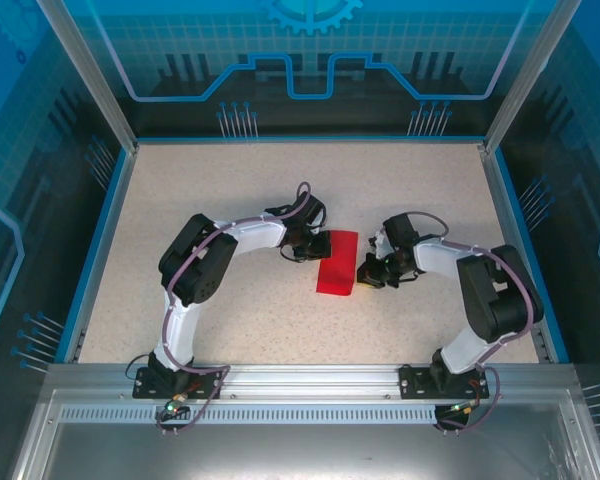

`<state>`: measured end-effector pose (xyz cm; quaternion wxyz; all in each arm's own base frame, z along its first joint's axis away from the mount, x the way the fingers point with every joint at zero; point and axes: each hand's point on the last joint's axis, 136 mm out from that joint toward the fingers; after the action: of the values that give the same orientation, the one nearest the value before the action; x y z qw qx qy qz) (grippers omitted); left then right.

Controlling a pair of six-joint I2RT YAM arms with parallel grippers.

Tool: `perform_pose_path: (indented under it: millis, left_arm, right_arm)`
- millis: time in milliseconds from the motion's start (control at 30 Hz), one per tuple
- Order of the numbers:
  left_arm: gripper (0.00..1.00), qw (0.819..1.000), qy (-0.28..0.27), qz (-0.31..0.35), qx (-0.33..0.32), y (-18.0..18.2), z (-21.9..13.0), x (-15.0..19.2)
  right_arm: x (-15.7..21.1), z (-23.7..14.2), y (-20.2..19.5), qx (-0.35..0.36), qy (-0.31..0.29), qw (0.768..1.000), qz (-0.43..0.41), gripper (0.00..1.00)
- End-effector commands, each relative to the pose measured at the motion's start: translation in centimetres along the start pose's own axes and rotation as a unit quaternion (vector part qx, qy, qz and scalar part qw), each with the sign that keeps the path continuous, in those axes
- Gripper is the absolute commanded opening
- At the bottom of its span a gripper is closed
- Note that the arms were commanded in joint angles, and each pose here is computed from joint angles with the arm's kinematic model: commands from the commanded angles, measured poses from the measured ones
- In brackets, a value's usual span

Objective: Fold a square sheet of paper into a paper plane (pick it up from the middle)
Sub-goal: Fold the square sheet of paper in half at the center of the table.

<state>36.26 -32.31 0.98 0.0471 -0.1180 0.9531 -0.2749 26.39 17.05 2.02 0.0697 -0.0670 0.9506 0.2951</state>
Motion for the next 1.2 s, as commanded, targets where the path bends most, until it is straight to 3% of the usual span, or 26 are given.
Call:
perform_pose_path:
  millis: [0, 300, 733, 933, 1033, 1167]
  left_arm:
    - [0.01, 0.980, 0.026, -0.050, -0.189, 11.4, 3.0, 2.6]
    - [0.01, 0.980, 0.028, -0.057, -0.187, 11.5, 3.1, 2.7]
    - [0.01, 0.977, 0.026, -0.073, -0.198, 12.1, 3.3, 2.9]
    - [0.01, 0.976, 0.024, -0.077, -0.201, 12.3, 3.2, 2.8]
    - [0.01, 0.977, 0.025, -0.077, -0.199, 12.2, 3.3, 2.8]
    - [0.01, 0.977, 0.025, -0.073, -0.197, 11.9, 3.2, 2.7]
  right_arm:
    - [-2.3, -1.8, 2.3, -0.013, -0.036, 0.999, -0.033, 0.00]
    - [-2.3, 2.1, 3.7, -0.027, 0.002, 0.998, -0.055, 0.00]
    - [5.4, 2.9, 0.1, 0.005, 0.081, 0.997, -0.016, 0.00]
    - [8.5, 2.4, -0.1, -0.001, 0.091, 0.996, 0.024, 0.00]
    - [8.1, 1.4, 0.0, 0.011, 0.083, 0.996, 0.012, 0.00]
    - [4.2, -0.9, 2.3, -0.002, 0.021, 0.999, -0.028, 0.00]
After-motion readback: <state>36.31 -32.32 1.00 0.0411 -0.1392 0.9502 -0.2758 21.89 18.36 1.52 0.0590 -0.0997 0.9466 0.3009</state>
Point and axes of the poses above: each hand's point on the last joint's axis, 136 mm out from that joint toward the fingers, its own z axis out along the fingers, its own y axis along the line the jaws close on, x = y × z, and after that the axes turned 15 degrees about -z, right-handed
